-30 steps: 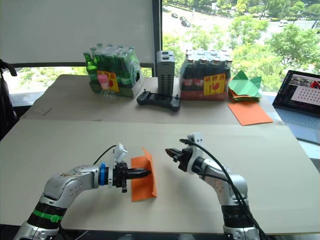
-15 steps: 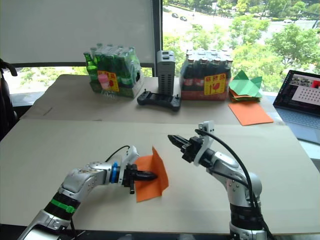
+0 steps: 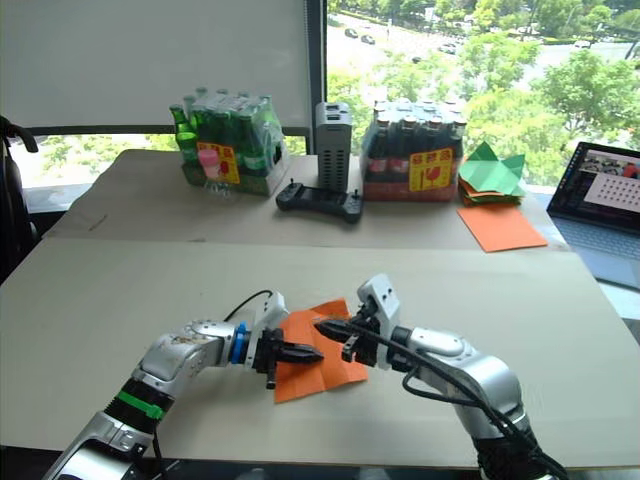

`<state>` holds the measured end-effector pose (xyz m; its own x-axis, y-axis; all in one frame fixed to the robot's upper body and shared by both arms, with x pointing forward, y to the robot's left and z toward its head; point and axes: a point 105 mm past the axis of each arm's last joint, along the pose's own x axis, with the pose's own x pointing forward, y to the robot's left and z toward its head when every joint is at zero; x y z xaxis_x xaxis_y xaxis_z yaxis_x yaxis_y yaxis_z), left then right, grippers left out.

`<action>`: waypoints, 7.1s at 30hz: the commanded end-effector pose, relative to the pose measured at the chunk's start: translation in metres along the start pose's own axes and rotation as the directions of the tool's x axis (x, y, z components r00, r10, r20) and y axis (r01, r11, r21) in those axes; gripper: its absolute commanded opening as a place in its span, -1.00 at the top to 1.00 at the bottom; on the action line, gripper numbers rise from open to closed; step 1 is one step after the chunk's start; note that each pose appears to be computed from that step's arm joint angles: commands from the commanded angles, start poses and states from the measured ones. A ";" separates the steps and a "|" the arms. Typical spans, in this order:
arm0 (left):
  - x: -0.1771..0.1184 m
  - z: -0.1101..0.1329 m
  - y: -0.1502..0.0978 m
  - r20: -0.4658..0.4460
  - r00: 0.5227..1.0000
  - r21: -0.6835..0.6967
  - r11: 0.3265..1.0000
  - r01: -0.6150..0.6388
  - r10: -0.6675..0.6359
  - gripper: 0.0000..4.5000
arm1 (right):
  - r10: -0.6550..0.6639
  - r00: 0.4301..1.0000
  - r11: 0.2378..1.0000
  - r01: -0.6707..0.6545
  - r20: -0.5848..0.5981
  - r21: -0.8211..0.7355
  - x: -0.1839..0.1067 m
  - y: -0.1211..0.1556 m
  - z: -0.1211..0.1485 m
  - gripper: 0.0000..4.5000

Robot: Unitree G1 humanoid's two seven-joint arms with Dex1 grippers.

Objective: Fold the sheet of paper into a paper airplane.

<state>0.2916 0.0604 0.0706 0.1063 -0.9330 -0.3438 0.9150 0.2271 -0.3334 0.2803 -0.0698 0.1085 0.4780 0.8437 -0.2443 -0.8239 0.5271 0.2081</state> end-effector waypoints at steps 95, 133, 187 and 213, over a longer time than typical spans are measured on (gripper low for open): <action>-0.071 -0.003 0.018 0.259 0.902 -0.552 0.819 -0.157 0.347 0.35 | -0.080 0.979 0.987 0.051 -0.189 -0.155 0.005 -0.016 -0.044 1.00; -0.066 0.000 0.027 0.172 0.949 -0.500 0.853 -0.147 0.264 0.99 | 0.093 0.979 0.995 -0.099 0.180 0.024 -0.010 0.010 0.039 1.00; -0.084 0.033 0.004 0.184 0.959 -0.186 0.966 -0.181 0.215 0.99 | 0.021 0.982 0.997 -0.035 0.188 0.072 -0.007 -0.002 0.033 1.00; -0.046 -0.023 0.021 -0.020 0.966 -0.018 0.966 -0.259 0.259 1.00 | -0.201 0.962 0.978 0.188 0.184 0.086 -0.009 -0.038 0.032 0.04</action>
<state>0.2989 0.1100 0.0741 0.3258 -0.8635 -0.3849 0.8692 0.4338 -0.2374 0.3139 -0.0937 0.1221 0.6643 0.7333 -0.1450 -0.6844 0.6747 0.2764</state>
